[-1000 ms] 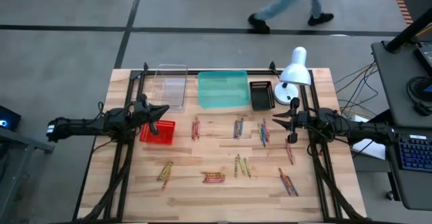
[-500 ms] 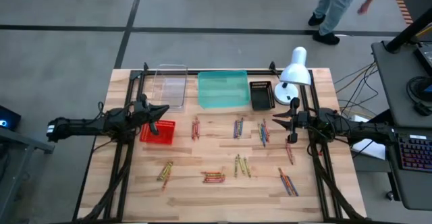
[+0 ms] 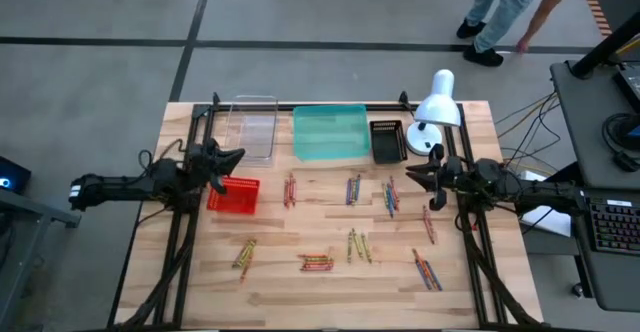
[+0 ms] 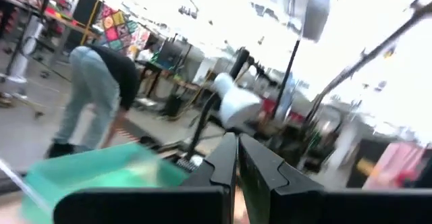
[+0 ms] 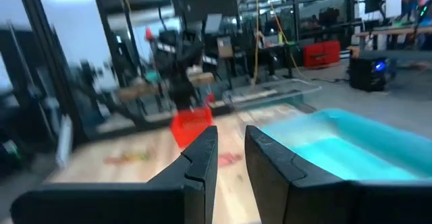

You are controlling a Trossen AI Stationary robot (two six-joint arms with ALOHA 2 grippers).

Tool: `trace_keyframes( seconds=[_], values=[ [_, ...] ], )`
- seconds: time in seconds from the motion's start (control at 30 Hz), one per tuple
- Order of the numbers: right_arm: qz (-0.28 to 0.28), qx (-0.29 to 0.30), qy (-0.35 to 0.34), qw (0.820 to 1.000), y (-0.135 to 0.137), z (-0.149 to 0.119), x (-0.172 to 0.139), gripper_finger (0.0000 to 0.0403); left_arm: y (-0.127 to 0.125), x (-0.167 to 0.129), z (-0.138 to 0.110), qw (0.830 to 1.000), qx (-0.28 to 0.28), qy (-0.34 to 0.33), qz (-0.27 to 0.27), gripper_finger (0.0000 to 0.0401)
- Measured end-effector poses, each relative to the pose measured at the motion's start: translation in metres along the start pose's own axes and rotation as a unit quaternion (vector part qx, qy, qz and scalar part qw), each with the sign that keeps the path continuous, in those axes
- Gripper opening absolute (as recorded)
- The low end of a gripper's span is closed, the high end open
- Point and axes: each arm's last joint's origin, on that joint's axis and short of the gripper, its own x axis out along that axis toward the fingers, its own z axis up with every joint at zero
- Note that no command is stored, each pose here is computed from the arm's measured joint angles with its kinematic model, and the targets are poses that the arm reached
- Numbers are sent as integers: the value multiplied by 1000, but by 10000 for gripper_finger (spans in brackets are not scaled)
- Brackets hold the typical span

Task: Sort crayons
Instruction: Put the blue crayon into the black bin

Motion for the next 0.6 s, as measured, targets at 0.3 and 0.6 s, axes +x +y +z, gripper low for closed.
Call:
trace_keyframes(
  seconds=[0.3, 0.6],
  values=[
    [10, 49, -37, 998, 2, 10, 1, 68, 2, 1, 4, 993, -94, -43, 49, 0],
    [-82, 21, -25, 996, 1, 32, 13, 68, -10, 19, 7, 997, -50, -56, 2, 0]
  ],
)
